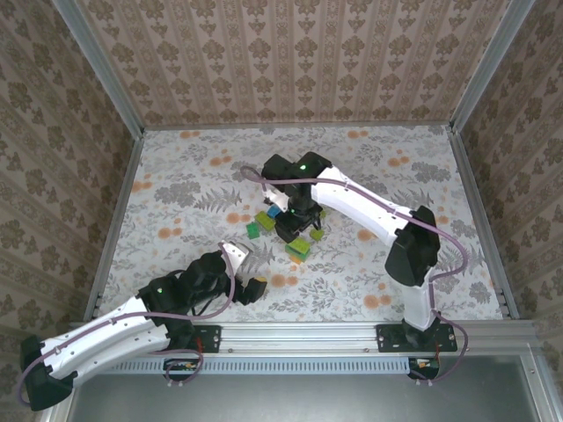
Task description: Assemble a carrot with lego
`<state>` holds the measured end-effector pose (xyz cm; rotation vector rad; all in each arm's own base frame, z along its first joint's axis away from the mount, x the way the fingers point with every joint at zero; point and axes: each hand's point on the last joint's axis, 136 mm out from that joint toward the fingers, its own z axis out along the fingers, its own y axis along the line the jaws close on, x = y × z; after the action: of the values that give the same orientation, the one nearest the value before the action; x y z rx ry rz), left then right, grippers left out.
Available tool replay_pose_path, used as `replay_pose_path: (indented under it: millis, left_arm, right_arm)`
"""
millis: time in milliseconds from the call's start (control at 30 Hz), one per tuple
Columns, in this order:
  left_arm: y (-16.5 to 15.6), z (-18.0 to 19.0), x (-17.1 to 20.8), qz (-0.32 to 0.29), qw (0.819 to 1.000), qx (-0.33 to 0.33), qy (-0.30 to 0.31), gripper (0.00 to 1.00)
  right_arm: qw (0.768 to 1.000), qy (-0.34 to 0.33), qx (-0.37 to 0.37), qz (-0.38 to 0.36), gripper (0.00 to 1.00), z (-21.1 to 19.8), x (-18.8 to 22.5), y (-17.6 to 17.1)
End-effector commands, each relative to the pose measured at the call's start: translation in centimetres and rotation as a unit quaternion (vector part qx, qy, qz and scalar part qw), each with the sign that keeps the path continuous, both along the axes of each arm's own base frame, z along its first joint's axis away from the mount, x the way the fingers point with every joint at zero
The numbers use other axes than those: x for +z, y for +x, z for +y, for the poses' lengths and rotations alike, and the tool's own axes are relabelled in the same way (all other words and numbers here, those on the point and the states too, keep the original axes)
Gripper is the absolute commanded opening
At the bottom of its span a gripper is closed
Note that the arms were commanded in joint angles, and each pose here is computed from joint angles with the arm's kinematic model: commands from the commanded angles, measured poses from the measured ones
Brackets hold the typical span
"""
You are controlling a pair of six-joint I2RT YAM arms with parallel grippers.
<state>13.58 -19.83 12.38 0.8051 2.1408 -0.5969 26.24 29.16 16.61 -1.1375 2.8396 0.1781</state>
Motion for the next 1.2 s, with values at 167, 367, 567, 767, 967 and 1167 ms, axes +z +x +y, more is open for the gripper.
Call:
replay_pose_path:
  millis: [167, 367, 567, 767, 967, 1167]
  left_arm:
    - [-0.1, -0.2, 0.2, -0.01, 1.0, -0.009, -0.002, 1.0]
    - [-0.1, -0.2, 0.1, -0.01, 1.0, -0.01, -0.002, 1.0]
    - [-0.2, -0.2, 0.2, -0.01, 1.0, -0.01, -0.002, 1.0]
    - [-0.2, -0.3, 0.2, -0.01, 1.0, -0.011, -0.003, 1.0]
    - [-0.2, -0.3, 0.2, -0.01, 1.0, -0.011, -0.003, 1.0]
    - [-0.1, -0.2, 0.0, -0.01, 1.0, -0.008, 0.0, 1.0]
  right_arm:
    - [0.997, -0.029, 0.064, -0.043, 0.6, -1.7, -2.0, 0.2]
    - [0.995, -0.015, 0.094, -0.022, 0.65, -0.9, -4.5, -0.5]
    - [0.994, -0.011, 0.104, -0.004, 0.65, -0.5, -5.5, -0.8]
    - [0.993, -0.014, 0.111, 0.022, 0.61, -0.2, -7.0, -1.3]
    - [0.993, -0.015, 0.114, 0.031, 0.51, 0.0, -7.6, -1.5]
    - [0.99, 0.0, 0.134, 0.048, 0.36, 0.3, -7.2, -2.7]
